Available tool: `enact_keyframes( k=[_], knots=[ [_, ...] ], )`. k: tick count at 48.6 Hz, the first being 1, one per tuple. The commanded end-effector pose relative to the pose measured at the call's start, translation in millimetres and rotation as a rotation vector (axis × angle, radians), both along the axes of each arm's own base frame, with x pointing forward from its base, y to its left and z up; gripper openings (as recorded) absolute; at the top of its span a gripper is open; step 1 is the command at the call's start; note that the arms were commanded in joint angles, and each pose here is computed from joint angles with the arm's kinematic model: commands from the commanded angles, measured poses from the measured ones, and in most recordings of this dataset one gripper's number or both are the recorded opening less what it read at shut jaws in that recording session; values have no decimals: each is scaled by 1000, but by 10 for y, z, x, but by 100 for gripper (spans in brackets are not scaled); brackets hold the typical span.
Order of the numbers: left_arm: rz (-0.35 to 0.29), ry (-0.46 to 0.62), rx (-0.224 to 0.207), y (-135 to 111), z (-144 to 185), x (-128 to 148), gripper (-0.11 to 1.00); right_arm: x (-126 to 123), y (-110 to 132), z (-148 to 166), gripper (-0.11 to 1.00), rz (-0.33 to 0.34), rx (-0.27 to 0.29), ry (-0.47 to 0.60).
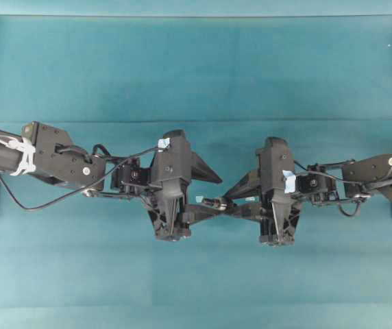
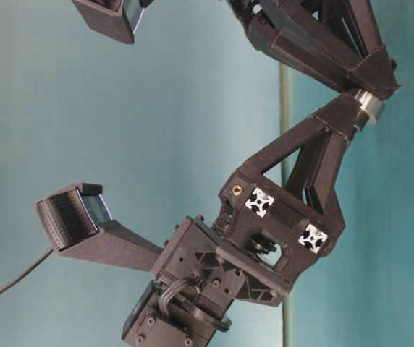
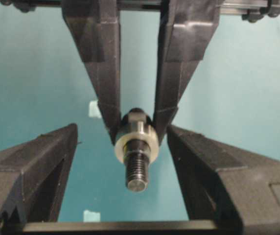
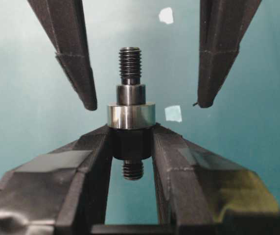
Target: Insert the washer onto the shaft with both hands.
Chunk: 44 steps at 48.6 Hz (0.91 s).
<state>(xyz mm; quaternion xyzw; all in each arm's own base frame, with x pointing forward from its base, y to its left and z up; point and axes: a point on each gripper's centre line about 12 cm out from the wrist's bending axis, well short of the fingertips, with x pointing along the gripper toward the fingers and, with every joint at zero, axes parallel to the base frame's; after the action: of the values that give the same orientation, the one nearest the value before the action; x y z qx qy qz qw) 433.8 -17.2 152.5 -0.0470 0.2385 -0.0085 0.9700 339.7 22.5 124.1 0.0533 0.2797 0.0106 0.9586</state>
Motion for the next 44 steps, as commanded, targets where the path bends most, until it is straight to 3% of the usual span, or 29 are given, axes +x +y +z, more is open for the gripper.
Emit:
enact_keyframes(
  k=[1, 19, 44],
  knots=[
    [-5, -28, 0, -16, 92, 30, 79, 49, 5, 75, 0, 3, -1, -28],
    [6, -57, 0, 38, 280, -182, 78, 33, 3, 72, 0, 1, 1, -29],
    [-9, -61, -2, 3, 396, -816, 78, 31, 3, 78, 0, 1, 2, -34]
  ],
)
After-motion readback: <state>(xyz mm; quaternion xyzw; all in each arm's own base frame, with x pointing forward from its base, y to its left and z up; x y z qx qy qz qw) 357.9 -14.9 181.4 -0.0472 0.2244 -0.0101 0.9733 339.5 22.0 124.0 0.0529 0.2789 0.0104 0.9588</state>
